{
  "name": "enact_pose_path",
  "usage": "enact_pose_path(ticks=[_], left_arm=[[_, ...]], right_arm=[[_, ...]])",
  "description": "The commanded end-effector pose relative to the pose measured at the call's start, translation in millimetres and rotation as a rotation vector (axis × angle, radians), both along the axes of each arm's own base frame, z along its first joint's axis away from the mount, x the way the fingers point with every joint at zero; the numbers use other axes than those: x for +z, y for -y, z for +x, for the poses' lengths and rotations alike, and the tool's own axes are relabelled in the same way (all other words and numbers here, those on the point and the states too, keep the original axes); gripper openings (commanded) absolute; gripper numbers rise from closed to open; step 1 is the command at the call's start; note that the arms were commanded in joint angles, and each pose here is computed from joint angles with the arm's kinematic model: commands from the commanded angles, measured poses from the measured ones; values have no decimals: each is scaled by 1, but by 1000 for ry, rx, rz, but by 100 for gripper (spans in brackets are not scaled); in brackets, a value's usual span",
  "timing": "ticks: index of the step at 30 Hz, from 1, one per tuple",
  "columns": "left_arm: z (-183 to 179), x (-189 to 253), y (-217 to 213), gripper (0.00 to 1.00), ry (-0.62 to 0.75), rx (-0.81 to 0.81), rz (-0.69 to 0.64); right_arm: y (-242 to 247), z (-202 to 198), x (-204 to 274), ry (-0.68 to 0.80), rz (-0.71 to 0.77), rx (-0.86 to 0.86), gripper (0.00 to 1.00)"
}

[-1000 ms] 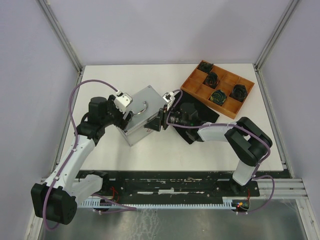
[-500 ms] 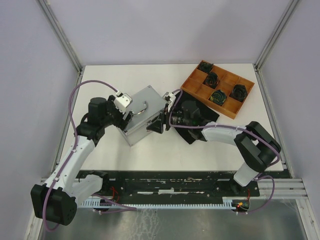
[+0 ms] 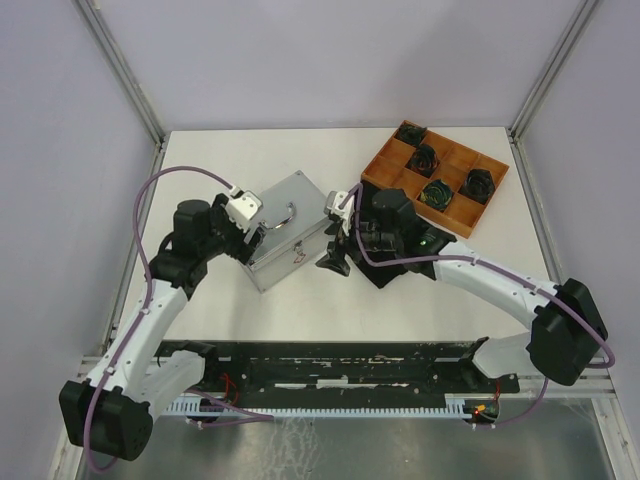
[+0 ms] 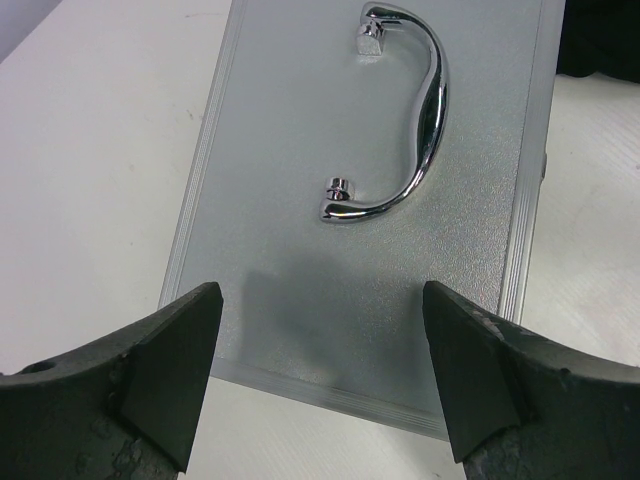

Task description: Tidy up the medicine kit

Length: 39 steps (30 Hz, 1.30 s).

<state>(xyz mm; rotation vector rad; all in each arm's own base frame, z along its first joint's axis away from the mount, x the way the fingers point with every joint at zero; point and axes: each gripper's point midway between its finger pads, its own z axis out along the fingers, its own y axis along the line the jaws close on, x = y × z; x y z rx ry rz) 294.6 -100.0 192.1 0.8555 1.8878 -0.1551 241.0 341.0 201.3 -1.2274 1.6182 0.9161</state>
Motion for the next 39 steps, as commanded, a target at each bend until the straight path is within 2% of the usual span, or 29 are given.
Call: enact_pose_path(ticks=[1,8,15,22,31,39], left_arm=[[0,9,3,88,27,9,-42],[-3,16,4,90,43,1,-49],[-7,17,4,90,51,-8,-47],[-6,17,3,91,52,-2,-44],[-6,11,-1,92,48,15,-37],[-4,14,-17,93,85,97,-29]], right_arm=[[2,12,22,220,-71,27,90],[-10,27,31,369,-184,70,93],[-15,27,5,534,-346,192,93],[-31,44,-3,675,-405,166,93],[-51,57,-22,738,-449,133,94],[-60,71,-42,749,-463,51,93]])
